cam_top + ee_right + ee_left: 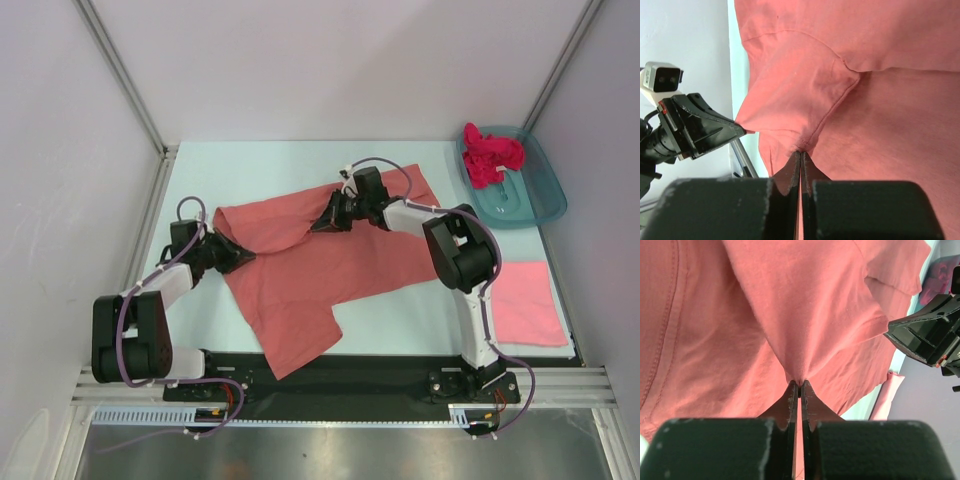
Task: Fold and stack the t-shirts
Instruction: Fold the tshirt
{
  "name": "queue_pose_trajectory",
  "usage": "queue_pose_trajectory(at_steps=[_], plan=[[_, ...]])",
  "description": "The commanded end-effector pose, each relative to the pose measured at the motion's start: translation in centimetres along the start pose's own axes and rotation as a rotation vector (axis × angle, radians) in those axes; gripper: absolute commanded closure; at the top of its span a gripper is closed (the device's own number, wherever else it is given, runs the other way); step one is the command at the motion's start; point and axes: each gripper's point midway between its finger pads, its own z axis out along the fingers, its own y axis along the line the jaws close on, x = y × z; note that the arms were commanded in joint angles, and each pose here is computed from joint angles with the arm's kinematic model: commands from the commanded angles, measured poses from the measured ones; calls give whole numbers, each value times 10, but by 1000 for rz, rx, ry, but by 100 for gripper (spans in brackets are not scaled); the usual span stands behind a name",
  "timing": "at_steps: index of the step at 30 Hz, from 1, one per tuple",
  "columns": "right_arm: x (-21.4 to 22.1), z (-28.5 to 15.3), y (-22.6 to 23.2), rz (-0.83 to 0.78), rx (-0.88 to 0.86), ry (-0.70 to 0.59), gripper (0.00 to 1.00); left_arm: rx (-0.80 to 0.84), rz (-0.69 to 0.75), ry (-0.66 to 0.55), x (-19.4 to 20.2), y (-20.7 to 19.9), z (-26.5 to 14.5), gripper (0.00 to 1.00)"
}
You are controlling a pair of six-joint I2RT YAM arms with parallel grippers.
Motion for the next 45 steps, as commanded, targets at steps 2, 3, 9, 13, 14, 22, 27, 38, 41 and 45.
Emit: queue_pose_trajectory(at_steps=[2, 3, 9, 13, 14, 22, 27, 38, 41, 45], plan=[[4, 4, 4, -29, -41, 53, 100, 40, 18, 7, 6, -6, -4, 96], [5, 4, 4, -29, -43, 57, 100, 39, 16, 15, 8, -6, -4, 96], [5, 9, -1, -19, -43, 66, 100, 37, -3, 50, 16, 0, -2, 96], [4, 10, -5, -13, -37, 64, 100, 30, 10, 39, 16, 1, -4, 96], [4, 10, -5, -12, -36, 63, 100, 26, 11, 34, 15, 2, -4, 94], [-1, 2, -7, -13, -23, 36, 100, -34, -8, 65, 21, 19, -8, 77], [3, 2, -8, -21, -21, 55, 99, -72, 45, -114, -7, 21, -42, 44], [5, 2, -5, -23, -49, 60, 98, -140, 148, -341, -111, -17, -66, 33], [8, 0, -1, -28, -77, 73, 100, -157, 131, -311, -125, -11, -52, 36], [12, -7, 1, -38, -88, 89, 100, -142, 97, -266, -138, -4, -30, 46]])
